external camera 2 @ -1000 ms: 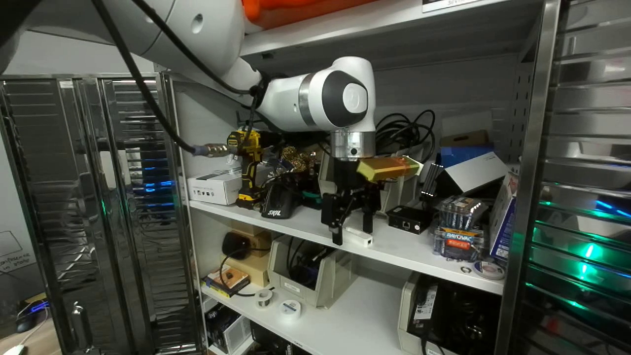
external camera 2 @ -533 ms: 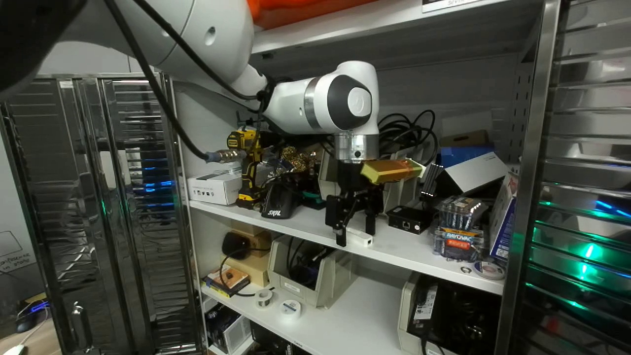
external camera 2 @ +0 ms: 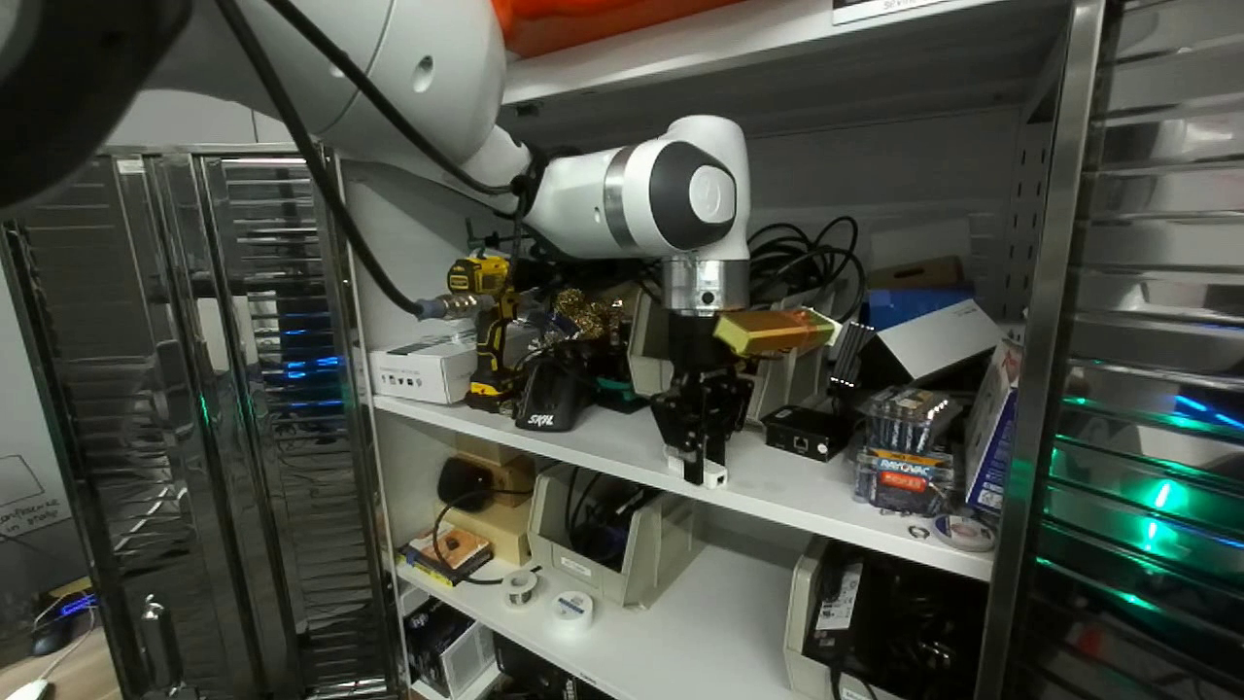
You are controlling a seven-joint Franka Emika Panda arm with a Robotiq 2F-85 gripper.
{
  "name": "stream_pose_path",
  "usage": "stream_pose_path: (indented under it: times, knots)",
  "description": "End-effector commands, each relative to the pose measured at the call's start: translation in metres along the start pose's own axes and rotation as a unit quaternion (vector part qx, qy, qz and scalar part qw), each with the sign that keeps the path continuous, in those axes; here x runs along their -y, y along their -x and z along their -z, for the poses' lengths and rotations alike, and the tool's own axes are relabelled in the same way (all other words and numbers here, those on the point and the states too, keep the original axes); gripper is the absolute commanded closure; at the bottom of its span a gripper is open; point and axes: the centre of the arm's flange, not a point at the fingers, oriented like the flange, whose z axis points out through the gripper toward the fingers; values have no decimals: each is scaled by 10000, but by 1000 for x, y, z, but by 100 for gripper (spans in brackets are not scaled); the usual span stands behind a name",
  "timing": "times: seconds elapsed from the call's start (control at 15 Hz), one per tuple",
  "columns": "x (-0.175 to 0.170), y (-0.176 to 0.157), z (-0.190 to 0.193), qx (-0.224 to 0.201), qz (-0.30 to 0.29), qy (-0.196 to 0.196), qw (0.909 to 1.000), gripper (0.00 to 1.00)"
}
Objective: Put the white cable in the storage box
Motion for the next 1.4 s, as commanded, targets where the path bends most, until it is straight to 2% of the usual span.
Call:
stream_pose_path:
  times: [0.0, 0.07, 0.33, 0.47, 0.6, 1.0, 1.13, 1.33]
  knots:
    - [-6, 1, 10, -138, -99, -45, 9998, 89]
    - [-4, 4, 10, -175, -165, -61, 9997, 84]
    - [18, 18, 12, -107, -479, 200, 9986, 84]
    - [34, 24, 19, -27, -556, 672, 9962, 84]
    - [57, 26, 26, -224, -669, 977, 9927, 84]
    - [129, 26, 37, -638, -902, 918, 9896, 84]
    - [149, 27, 39, -745, -1270, 994, 9841, 84]
    - [171, 26, 30, -951, -2096, 1135, 9665, 84]
